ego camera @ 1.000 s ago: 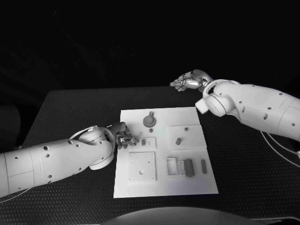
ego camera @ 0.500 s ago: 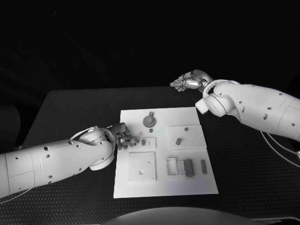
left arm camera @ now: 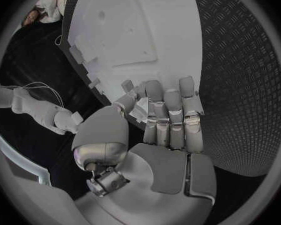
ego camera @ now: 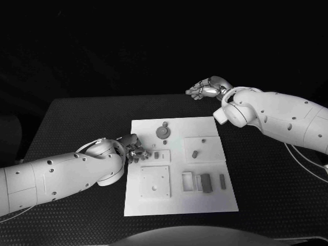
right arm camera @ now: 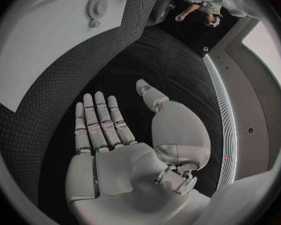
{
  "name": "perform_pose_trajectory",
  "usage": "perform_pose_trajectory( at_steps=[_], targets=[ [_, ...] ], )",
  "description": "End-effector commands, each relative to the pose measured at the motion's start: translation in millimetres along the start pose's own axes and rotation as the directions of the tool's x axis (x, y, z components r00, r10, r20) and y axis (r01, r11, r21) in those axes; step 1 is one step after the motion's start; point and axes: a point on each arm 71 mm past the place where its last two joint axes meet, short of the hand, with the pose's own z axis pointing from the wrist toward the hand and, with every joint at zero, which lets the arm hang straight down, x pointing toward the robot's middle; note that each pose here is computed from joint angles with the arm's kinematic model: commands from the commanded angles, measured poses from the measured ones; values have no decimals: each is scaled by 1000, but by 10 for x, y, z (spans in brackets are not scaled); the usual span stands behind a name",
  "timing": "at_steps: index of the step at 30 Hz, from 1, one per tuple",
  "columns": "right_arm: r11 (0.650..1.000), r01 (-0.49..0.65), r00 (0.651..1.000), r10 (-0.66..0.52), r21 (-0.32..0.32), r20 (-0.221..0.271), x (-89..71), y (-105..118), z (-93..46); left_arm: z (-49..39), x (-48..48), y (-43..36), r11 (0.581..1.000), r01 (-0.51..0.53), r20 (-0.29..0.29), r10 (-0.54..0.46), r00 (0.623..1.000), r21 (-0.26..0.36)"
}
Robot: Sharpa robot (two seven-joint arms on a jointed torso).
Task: Assemble the parts on the task board
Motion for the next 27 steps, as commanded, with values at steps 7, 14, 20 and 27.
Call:
perform_pose_trajectory(
  at_steps=[7,14,20,27],
  targets=[
    [1000,0,1000,0,-7,-16,18,1,-2,0,61,30,999,-33,-35,32,999,-16],
    [1000,0,1000,0,-7,-16,19,2,-1,5,74,-2,999,-40,-41,40,998,-10],
    [1000,-1,1000,0,-7,-15,21,4,-1,13,84,-10,999,-48,-53,47,998,-15],
    [1000,-1,1000,0,-7,-16,22,4,-1,21,90,4,997,-78,-69,76,995,-25]
  ],
)
